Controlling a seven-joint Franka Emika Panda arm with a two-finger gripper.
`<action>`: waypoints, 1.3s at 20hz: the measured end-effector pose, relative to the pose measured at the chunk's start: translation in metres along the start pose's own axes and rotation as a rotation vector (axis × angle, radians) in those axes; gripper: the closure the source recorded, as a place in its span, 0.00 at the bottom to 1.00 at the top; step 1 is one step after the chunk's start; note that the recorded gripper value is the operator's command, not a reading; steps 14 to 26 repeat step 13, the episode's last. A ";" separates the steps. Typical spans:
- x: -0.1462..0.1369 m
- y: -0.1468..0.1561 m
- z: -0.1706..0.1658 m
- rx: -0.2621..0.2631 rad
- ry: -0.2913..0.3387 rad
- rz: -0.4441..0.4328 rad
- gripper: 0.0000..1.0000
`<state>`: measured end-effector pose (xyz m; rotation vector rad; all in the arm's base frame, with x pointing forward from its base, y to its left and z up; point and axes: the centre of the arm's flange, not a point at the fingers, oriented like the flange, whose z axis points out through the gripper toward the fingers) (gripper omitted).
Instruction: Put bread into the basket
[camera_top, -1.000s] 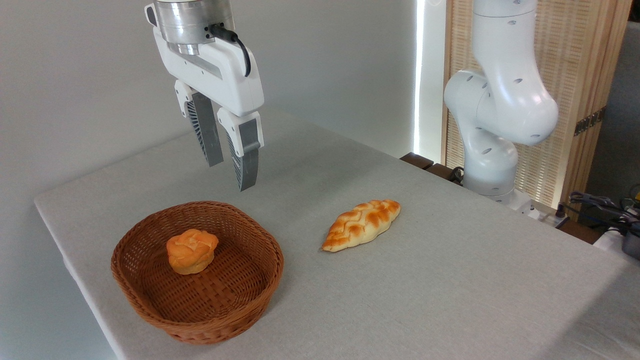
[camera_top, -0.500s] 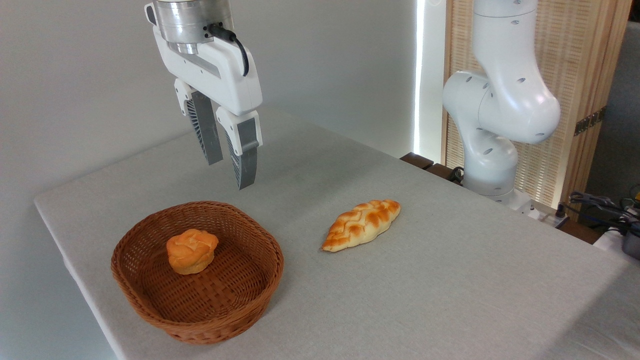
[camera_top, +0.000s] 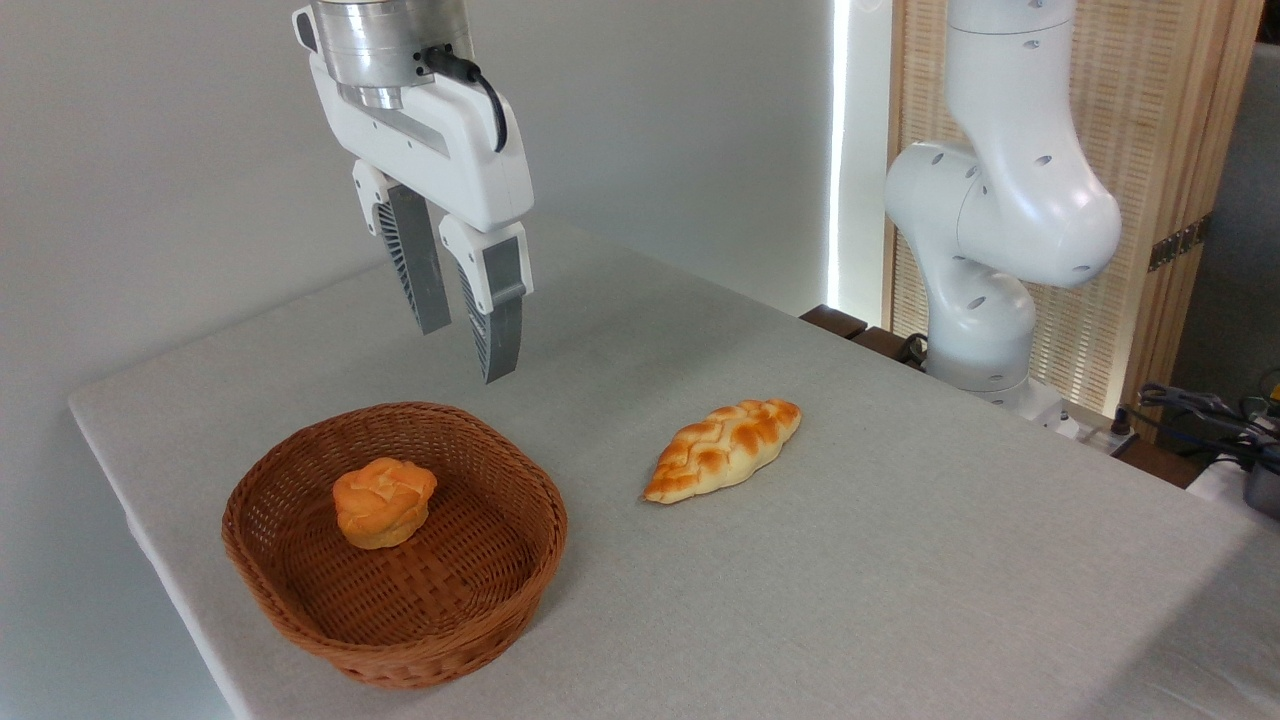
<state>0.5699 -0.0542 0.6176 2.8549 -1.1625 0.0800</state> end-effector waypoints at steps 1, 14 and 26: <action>-0.001 -0.001 0.000 0.007 -0.005 0.000 0.00; -0.005 -0.001 0.002 0.000 -0.033 -0.001 0.00; -0.005 -0.001 0.002 0.000 -0.033 -0.001 0.00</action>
